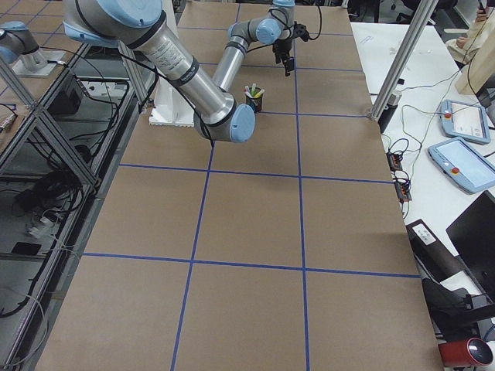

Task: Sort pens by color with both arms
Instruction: 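Move the right gripper over the black mesh pen cup, then lower the right gripper into the cup and grasp the blue marker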

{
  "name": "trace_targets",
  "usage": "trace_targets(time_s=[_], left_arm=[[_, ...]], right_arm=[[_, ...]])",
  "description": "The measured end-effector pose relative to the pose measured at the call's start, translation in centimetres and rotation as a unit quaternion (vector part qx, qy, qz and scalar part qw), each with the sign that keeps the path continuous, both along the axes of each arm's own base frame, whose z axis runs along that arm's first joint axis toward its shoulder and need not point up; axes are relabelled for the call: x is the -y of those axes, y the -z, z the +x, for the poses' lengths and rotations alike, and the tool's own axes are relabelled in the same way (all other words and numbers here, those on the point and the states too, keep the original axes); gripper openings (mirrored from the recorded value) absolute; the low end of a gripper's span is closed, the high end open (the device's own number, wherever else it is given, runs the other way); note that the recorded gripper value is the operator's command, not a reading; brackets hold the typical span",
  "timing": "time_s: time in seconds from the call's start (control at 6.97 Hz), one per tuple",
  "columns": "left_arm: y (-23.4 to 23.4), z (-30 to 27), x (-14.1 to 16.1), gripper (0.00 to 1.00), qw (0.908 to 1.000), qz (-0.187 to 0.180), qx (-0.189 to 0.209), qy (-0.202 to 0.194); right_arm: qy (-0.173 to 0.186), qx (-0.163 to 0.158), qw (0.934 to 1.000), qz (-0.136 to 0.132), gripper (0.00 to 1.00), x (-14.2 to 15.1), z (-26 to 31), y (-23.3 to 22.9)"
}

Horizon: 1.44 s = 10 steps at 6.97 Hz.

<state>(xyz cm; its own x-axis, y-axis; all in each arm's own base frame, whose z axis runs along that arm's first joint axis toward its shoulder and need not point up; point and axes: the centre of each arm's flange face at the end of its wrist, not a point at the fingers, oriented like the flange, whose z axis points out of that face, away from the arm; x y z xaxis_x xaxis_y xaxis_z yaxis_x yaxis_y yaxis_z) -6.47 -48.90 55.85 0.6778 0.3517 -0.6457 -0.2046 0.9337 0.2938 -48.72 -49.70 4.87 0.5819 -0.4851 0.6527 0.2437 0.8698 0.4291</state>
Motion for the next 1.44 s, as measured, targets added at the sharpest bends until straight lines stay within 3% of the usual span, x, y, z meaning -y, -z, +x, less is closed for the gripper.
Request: trace_targets(time_s=[0.29, 0.57, 0.86, 1.15, 1.29, 1.44], left_arm=[[-0.5, 0.0, -0.2, 0.99, 1.0, -0.009, 0.0, 0.003], [-1.1, 0.1, -0.2, 0.99, 0.9998, -0.02, -0.004, 0.008], [-1.0, 0.2, -0.1, 0.99, 0.9996, -0.024, -0.006, 0.013], [-0.9, 0.2, 0.0, 0.99, 0.9996, -0.024, -0.007, 0.015], [-0.8, 0.2, 0.0, 0.99, 0.9996, -0.023, -0.007, 0.015], [-0.7, 0.2, 0.0, 0.99, 0.9996, -0.022, -0.007, 0.014]], right_arm=[[0.036, -0.024, 0.9989, 0.018, 0.99, 0.6, -2.5, 1.3], [0.047, -0.033, 0.9984, 0.001, 0.99, -0.6, -3.8, 2.9], [0.007, -0.026, 0.9972, -0.069, 0.99, -2.7, -4.8, 2.8], [-0.059, -0.016, 0.9867, -0.151, 0.99, -4.5, -4.6, 1.9], [-0.086, -0.016, 0.9797, -0.18, 0.99, -4.8, -4.6, 1.2], [-0.104, -0.025, 0.9763, -0.188, 0.99, -5.4, -5.2, 0.1]])
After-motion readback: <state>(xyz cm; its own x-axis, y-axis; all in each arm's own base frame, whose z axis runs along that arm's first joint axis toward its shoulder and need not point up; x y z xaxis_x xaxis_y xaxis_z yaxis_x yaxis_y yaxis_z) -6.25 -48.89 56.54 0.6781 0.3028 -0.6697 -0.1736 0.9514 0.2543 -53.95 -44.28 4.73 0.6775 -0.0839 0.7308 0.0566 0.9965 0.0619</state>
